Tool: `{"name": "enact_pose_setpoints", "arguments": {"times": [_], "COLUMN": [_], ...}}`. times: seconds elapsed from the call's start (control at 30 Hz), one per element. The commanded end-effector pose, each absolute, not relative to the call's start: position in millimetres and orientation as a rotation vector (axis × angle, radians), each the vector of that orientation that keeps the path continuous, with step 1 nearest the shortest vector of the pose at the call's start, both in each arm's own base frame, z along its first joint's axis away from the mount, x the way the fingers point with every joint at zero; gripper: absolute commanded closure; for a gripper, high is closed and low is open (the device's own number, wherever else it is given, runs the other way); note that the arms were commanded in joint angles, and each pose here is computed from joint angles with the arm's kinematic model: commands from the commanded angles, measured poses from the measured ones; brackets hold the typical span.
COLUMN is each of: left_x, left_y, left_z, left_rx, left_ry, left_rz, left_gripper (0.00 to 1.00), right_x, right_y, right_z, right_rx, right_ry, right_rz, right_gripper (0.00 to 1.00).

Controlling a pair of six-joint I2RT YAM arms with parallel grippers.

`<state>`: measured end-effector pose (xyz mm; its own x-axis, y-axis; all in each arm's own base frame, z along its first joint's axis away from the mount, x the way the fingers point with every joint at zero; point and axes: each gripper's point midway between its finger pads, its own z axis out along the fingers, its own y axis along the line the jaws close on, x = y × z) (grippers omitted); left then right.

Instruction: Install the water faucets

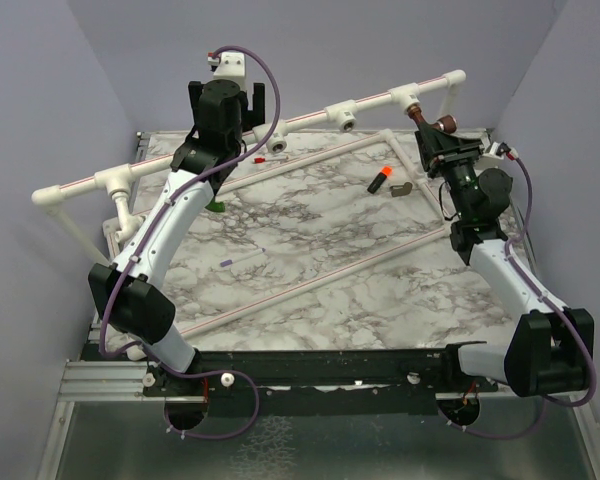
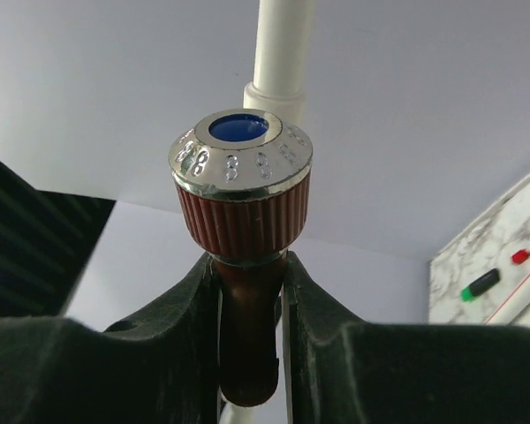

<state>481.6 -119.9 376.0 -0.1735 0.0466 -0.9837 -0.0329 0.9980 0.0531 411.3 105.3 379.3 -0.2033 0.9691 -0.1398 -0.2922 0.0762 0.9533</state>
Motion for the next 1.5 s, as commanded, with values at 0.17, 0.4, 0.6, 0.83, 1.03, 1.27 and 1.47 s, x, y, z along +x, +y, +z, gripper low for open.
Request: {"name": "enact_pose_setpoints", "arguments": {"times": [0.17,0.4,0.6,0.83,1.03,1.27,1.47], "left_x": [473.9,473.1,474.5,474.7,474.5,474.9,474.0], "left_y": [-130.5,-130.4,-131.1,-131.0,-131.9,-134.3,-135.2], "left_z": [346.1,347.1,346.4,346.7,345.5,345.4,346.1], "left_rx": [0.084,0.083,0.086,0.086,0.088,0.092,0.094], "left_ry": [1.839,1.837,1.839,1.839,1.841,1.842,1.84], "left_rz": [0.088,0.089,0.09,0.094,0.09,0.083,0.08], "left_gripper": [0.04,0.04,0.04,0.04,0.04,0.04,0.04], "right_x": [395.9,387.2,383.7,377.4,366.9,354.9,349.1], "right_y": [116.5,126.1,122.4,123.1,122.4,114.8,98.5], "right_z": [406.7,400.9,392.5,382.4,374.1,373.1,369.0], "right_rx": [0.953,0.93,0.935,0.904,0.843,0.634,0.399], "right_ry": [1.156,1.213,1.251,1.311,1.381,1.455,1.471], "right_rz": [1.725,1.767,1.678,1.601,1.488,1.224,0.913], "right_gripper": [1.0,0.76,0.45,0.31,0.31,0.3,0.3]}}
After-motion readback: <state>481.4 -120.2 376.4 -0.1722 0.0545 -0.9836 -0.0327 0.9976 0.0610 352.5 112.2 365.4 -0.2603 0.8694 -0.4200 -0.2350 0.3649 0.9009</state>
